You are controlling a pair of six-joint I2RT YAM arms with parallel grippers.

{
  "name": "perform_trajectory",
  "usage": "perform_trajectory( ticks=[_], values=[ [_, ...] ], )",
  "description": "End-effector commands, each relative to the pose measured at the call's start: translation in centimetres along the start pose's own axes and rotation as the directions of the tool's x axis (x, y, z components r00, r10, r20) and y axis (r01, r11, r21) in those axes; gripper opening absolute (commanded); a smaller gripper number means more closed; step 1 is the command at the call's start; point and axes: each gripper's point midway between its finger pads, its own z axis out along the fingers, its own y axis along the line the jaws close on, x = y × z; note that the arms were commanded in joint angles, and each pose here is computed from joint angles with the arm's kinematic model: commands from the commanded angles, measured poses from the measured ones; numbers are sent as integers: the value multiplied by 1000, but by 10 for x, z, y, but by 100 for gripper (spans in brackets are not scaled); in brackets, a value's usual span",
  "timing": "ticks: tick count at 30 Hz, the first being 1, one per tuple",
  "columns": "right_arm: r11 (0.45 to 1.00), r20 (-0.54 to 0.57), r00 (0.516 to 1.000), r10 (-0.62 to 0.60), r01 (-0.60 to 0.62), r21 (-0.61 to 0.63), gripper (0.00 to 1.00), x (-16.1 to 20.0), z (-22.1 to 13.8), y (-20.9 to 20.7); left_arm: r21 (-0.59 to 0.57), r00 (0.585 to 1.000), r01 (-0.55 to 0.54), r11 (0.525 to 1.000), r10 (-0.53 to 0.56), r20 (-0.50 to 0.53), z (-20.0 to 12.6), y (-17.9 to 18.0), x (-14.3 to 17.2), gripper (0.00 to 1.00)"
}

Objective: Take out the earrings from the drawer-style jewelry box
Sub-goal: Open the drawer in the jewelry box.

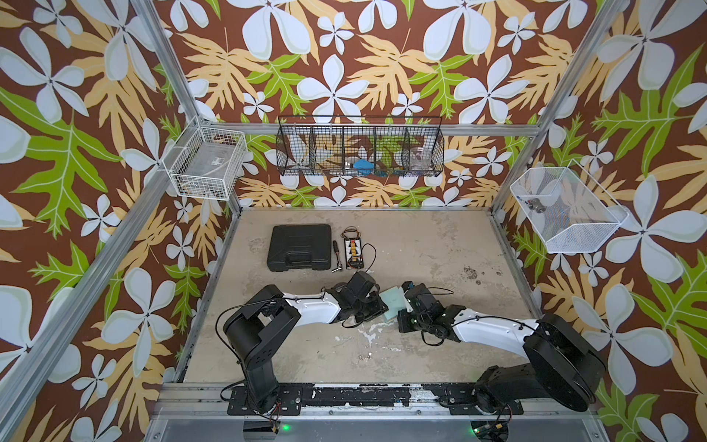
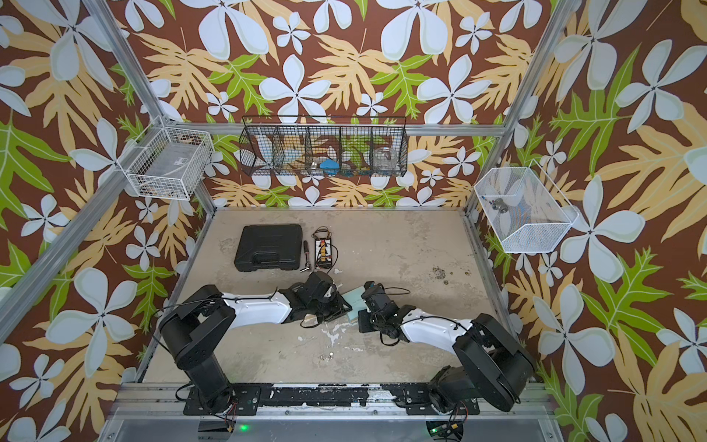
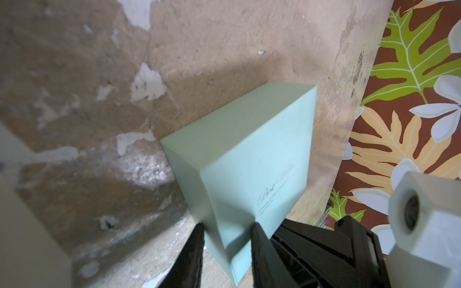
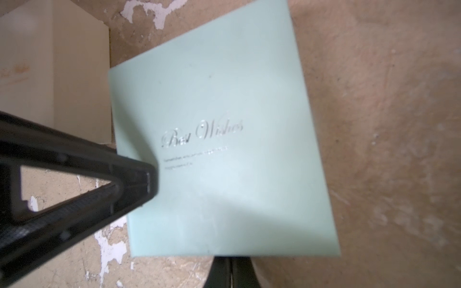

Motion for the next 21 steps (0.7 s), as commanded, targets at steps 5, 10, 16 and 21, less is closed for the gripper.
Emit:
perform_trajectory(
  ticks=[5,10,16,21],
  values=[
    [1000,-14,1000,-12,11,-19,0,2,-3,-1,-80,1000,2,997,0,20,-1,18,-1,33],
    [1000,-50,999,2,-3,-14,0,15,-4,-5,-79,1000,1,997,1,28,-1,17,-3,33],
    [1000,-83,996,31,-31,6,0,28,-8,-12,-82,999,5,997,-2,33,-1,18,-4,32],
    [998,-98,994,57,-56,11,0,36,-13,-15,-80,999,7,997,-4,35,0,18,-5,32]
  ],
)
